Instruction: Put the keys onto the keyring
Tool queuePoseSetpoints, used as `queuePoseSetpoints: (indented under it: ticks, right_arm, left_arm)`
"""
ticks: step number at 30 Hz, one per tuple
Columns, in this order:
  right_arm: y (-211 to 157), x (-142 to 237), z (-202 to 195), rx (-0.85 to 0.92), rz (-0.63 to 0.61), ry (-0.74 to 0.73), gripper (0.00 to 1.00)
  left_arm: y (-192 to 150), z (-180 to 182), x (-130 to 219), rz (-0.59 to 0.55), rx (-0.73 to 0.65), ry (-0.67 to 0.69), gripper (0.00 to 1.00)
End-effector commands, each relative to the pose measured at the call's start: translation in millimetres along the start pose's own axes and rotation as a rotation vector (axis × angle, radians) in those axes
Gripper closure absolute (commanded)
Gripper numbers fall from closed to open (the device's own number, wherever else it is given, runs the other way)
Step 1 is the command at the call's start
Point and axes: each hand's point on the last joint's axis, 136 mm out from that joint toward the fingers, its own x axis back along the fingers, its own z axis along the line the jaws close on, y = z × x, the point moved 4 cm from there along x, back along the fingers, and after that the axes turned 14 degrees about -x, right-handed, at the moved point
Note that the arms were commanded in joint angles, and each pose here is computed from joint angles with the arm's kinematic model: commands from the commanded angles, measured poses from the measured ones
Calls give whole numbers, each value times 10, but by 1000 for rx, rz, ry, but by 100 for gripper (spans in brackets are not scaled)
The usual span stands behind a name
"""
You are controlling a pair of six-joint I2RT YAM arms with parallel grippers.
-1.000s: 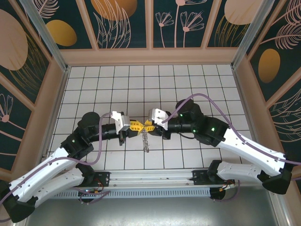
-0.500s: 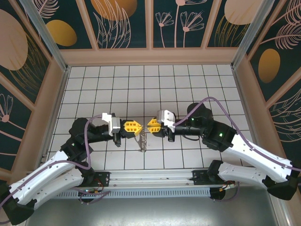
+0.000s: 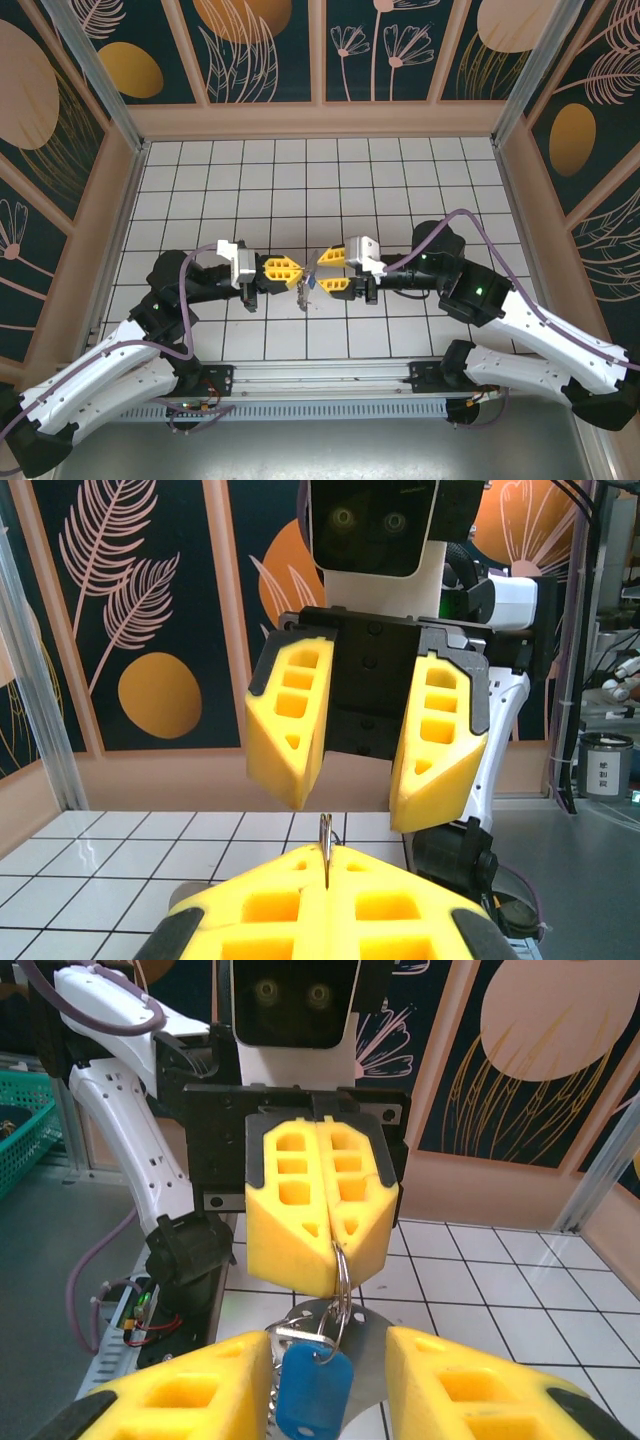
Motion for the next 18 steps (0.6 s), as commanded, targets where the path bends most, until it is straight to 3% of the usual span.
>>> queuePoseSetpoints:
  ticks: [1, 10, 18]
  right_arm:
    - [79, -45, -2, 7, -35, 27, 65]
    - [60, -167, -59, -2, -25, 36, 66]
    - [72, -176, -55, -2, -34, 45, 81]
  left_arm:
    - [144, -32, 8, -61, -30, -21, 100]
    - [132, -53, 15, -60, -27, -31, 100]
    - [117, -58, 24, -54, -27, -28, 100]
